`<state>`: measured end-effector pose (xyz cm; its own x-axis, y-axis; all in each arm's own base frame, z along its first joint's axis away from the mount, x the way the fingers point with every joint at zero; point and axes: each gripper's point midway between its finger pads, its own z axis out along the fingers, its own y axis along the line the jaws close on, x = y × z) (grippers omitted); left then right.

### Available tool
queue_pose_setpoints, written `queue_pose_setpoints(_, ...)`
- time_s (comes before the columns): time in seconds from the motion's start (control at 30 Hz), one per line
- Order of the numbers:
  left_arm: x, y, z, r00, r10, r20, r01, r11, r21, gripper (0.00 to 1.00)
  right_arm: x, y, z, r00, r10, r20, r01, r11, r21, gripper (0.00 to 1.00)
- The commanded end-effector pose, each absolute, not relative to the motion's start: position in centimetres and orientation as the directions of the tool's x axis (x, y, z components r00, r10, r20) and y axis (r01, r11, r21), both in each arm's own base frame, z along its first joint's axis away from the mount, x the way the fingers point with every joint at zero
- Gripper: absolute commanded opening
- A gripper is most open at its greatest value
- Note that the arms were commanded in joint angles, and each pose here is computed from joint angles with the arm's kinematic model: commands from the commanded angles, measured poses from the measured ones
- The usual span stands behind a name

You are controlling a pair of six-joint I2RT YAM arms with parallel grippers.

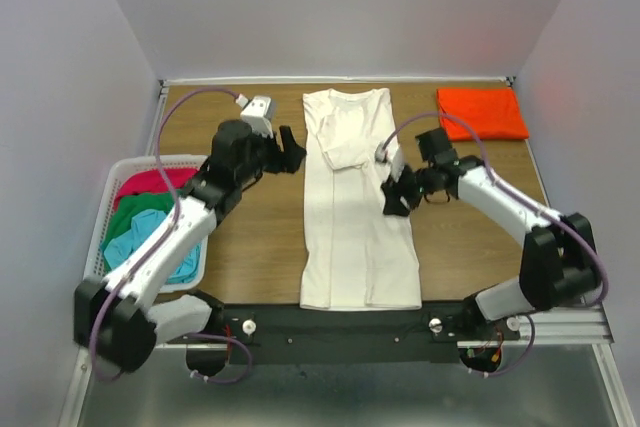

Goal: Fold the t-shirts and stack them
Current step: Fold the tshirt

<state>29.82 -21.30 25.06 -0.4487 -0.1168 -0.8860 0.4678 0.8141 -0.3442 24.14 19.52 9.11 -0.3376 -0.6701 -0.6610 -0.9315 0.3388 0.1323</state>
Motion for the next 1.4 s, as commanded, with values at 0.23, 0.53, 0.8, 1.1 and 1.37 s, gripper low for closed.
queue_pose_setpoints(0.23, 43.9, -20.3, 8.9, -0.754, -0.026, -0.657, 0.365, 0.814, -0.451, 0.56, 42.6, 12.3, 7.3, -0.792, -0.138, -0.595, -0.450, 0.791, 0.415, 0.51)
queue_pose_setpoints(0.53, 47.9, -21.4, 6.1, -0.799, -0.014, -0.602, 0.355, 0.796, -0.490, 0.55, 47.7, 12.6, 3.1, -0.855, -0.048, -0.517, -0.340, 0.805, 0.486, 0.51)
queue_pose_setpoints(0.8, 47.6, -21.2, 1.4, -0.889, 0.014, -0.458, 0.273, 0.819, -0.504, 0.44, 48.1, 12.9, 1.6, -0.881, -0.012, -0.474, -0.292, 0.801, 0.522, 0.45)
queue_pose_setpoints(1.1, 47.8, -22.3, 1.3, -0.897, 0.020, -0.442, 0.291, 0.779, -0.555, 0.16, 48.4, 13.3, 0.4, -0.898, 0.006, -0.440, -0.266, 0.789, 0.553, 0.22)
queue_pose_setpoints(1.37, 50.4, -21.8, 2.6, -0.884, -0.030, -0.467, 0.281, 0.766, -0.579, 0.00, 51.1, 13.7, 1.4, -0.879, 0.029, -0.476, -0.278, 0.780, 0.560, 0.01)
